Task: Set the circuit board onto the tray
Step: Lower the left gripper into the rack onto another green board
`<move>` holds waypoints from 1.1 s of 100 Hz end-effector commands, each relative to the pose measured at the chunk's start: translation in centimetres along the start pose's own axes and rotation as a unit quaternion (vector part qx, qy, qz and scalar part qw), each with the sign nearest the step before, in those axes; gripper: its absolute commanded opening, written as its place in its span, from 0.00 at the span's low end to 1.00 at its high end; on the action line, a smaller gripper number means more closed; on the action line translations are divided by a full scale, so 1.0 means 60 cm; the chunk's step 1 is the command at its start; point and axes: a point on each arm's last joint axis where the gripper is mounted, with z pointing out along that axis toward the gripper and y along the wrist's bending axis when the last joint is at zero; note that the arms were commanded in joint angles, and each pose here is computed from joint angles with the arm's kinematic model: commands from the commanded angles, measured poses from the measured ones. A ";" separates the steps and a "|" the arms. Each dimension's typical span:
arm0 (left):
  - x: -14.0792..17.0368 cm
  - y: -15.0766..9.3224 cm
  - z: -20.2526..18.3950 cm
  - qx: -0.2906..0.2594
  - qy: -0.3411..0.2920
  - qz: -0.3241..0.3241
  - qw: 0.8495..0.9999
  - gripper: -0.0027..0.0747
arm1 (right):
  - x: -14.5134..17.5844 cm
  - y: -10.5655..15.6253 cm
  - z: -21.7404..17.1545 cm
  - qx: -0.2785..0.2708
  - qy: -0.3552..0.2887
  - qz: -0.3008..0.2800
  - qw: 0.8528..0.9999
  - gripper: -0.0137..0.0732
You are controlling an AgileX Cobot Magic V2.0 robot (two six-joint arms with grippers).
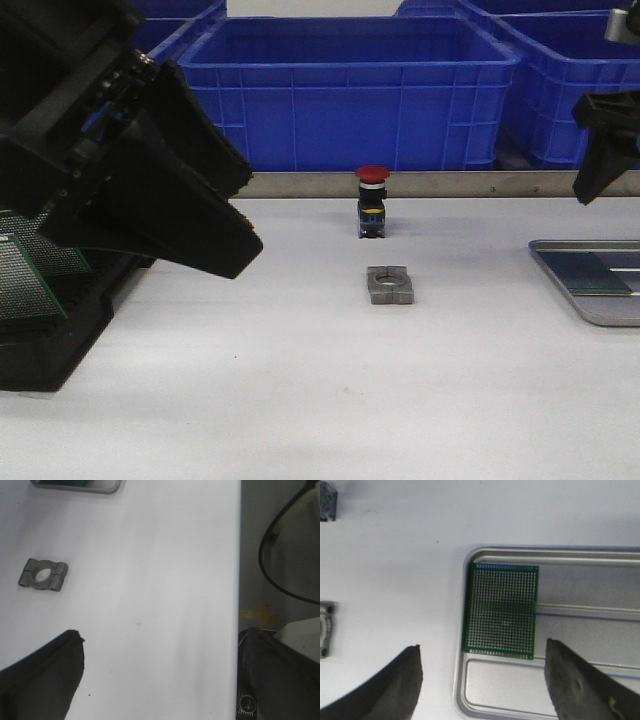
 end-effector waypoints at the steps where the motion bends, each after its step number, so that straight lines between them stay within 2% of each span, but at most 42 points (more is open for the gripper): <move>1: -0.026 0.005 -0.028 -0.029 -0.030 -0.033 0.999 0.82 | -0.029 0.006 -0.062 0.007 -0.080 -0.006 0.997 0.77; 8: -0.022 0.013 -0.046 -0.051 -0.009 -0.045 0.998 0.82 | -0.028 0.009 -0.088 0.012 -0.110 -0.011 0.994 0.77; 22: -0.018 0.035 -0.092 -0.108 0.032 -0.023 0.993 0.82 | -0.019 0.015 -0.135 0.022 -0.166 -0.026 0.986 0.77; 35: -0.008 0.044 -0.125 -0.145 0.089 0.034 0.985 0.82 | -0.008 0.020 -0.166 0.021 -0.186 -0.029 0.982 0.77; 46: 0.011 0.049 -0.130 -0.150 0.161 0.087 0.972 0.82 | -0.004 0.022 -0.181 0.022 -0.198 -0.032 0.979 0.77; 56: 0.020 0.054 -0.129 -0.149 0.191 0.105 0.965 0.82 | -0.004 0.024 -0.189 0.022 -0.205 -0.033 0.978 0.77; 90: 0.037 0.074 -0.115 -0.149 0.231 0.125 0.953 0.74 | -0.004 0.024 -0.191 0.022 -0.207 -0.034 0.977 0.77; 96: 0.035 0.082 -0.114 -0.170 0.222 0.128 0.951 0.74 | -0.004 0.024 -0.191 0.022 -0.207 -0.034 0.977 0.77; 110: 0.020 0.102 -0.121 -0.251 0.176 0.092 0.947 0.74 | -0.004 0.024 -0.191 0.022 -0.207 -0.034 0.977 0.77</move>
